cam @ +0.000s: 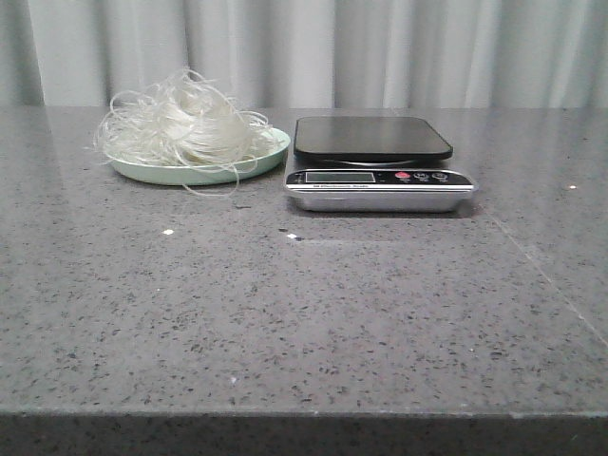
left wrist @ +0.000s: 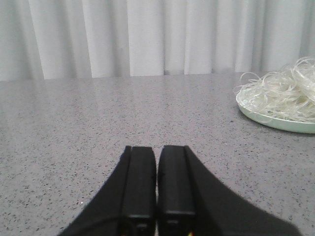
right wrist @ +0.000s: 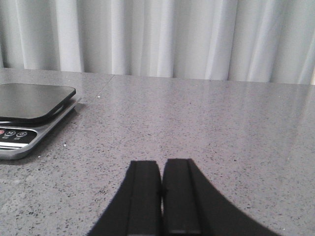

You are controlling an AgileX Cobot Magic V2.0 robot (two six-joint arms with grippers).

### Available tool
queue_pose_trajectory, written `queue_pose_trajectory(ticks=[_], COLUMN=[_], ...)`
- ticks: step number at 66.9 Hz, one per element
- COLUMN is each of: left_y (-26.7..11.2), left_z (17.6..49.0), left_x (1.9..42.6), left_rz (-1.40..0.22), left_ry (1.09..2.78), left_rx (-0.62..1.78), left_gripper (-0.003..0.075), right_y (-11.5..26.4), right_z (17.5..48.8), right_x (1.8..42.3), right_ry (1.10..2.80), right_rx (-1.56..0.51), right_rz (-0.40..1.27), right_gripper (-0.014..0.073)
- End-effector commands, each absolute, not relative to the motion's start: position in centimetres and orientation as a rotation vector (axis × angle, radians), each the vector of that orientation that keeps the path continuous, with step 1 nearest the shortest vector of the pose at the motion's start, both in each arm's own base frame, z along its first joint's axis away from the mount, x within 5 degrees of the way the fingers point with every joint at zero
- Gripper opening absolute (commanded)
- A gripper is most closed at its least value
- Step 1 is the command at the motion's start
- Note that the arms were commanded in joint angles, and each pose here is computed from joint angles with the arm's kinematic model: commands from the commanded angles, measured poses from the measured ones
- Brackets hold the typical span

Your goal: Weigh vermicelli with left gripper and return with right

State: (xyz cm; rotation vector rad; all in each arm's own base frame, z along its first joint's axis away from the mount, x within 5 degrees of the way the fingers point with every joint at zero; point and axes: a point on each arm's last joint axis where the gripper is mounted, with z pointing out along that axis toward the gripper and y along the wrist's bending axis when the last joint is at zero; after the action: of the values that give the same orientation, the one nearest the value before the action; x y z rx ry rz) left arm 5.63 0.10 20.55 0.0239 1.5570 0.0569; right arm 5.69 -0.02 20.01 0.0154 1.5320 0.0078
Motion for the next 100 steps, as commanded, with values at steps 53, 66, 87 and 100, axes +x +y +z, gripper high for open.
queue_pose_trajectory(ticks=[53,66,87,100], left_y=[0.2,0.2,0.3,0.1], left_z=[21.2,21.7,28.8,33.1], left_x=[5.5,5.4,3.3,3.2], left_rz=[0.053,0.057,0.058,0.048], left_ry=[1.462,1.404,1.047,1.138], left_rx=[0.007,0.004,-0.016,-0.005], left_gripper=[0.0127,0.0127,0.0127,0.0127], right_y=[-0.1,-0.1,-0.1,-0.1], right_z=[21.3,21.3,21.3,21.3], right_x=[5.4,5.4,5.4,5.4], right_ry=[1.421,1.421,1.421,1.421], right_rx=[0.008,0.008,0.008,0.008], right_rz=[-0.007,-0.007,-0.007,-0.007], right_gripper=[0.0178,0.0178,0.0178,0.0178])
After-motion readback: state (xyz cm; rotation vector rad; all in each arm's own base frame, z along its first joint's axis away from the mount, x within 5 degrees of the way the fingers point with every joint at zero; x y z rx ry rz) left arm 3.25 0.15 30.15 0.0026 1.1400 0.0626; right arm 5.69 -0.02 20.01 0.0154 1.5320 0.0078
